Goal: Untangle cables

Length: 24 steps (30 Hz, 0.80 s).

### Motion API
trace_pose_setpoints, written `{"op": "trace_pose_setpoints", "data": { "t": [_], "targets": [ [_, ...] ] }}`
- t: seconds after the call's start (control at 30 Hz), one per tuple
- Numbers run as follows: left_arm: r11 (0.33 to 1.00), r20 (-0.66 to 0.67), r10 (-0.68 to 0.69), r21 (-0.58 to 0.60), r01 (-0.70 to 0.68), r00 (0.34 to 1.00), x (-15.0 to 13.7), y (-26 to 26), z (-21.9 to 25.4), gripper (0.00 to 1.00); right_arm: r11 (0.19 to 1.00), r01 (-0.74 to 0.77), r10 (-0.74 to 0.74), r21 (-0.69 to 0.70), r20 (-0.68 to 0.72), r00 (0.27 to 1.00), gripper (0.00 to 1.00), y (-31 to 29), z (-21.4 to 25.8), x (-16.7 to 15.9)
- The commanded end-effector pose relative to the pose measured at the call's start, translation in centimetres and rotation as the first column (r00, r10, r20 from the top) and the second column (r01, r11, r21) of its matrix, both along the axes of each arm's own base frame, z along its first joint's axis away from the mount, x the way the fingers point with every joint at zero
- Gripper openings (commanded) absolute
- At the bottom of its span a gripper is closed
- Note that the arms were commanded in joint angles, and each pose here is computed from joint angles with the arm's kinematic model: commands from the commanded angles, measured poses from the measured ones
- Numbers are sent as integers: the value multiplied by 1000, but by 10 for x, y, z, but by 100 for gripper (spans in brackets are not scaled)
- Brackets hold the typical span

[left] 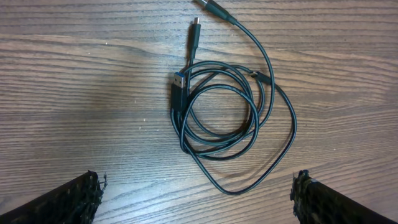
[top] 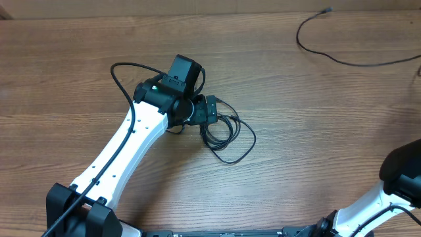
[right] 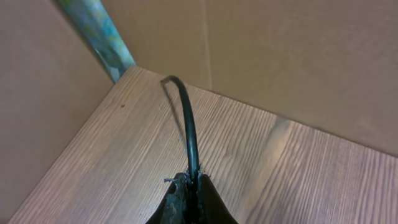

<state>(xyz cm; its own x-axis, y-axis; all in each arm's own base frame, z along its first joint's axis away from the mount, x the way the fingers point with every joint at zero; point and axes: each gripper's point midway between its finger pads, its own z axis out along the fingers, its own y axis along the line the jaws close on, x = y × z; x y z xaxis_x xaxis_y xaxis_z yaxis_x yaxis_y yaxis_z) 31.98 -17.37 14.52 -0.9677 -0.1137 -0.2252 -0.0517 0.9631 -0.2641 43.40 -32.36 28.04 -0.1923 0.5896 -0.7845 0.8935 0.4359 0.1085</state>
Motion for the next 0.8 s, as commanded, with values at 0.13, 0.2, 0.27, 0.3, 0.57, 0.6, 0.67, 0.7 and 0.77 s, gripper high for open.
{"op": "trace_pose_setpoints", "data": {
  "t": [0.13,0.2,0.27,0.3,0.57,0.6,0.67,0.7,0.77],
  "targets": [
    [1000,2,14,8,-14,1000,1,3,-1,99,971,-177,176,162,20,984,4,25,-45,36],
    [1000,2,14,8,-14,1000,1,3,-1,99,951,-227,223,209,44,974,4,34,-55,46],
    [1000,2,14,8,-14,1000,1,3,-1,99,931,-273,262,242,76,962,4,41,-61,55],
    [1000,2,14,8,-14,1000,1,3,-1,99,924,-287,274,251,87,958,4,44,-62,58],
    [1000,2,14,8,-14,1000,1,3,-1,99,832,-454,398,318,228,889,4,75,-56,81],
    [1000,2,14,8,-14,1000,1,3,-1,100,819,-473,411,325,243,879,4,78,-55,83],
    [1000,2,14,8,-14,1000,1,3,-1,99,795,-503,432,339,265,862,4,86,-55,86],
    [1000,2,14,8,-14,1000,1,3,-1,100,792,-508,438,340,264,860,4,88,-56,86],
    [1000,2,14,8,-14,1000,1,3,-1,100,783,-526,465,332,249,850,7,93,-59,88]
  ]
}}
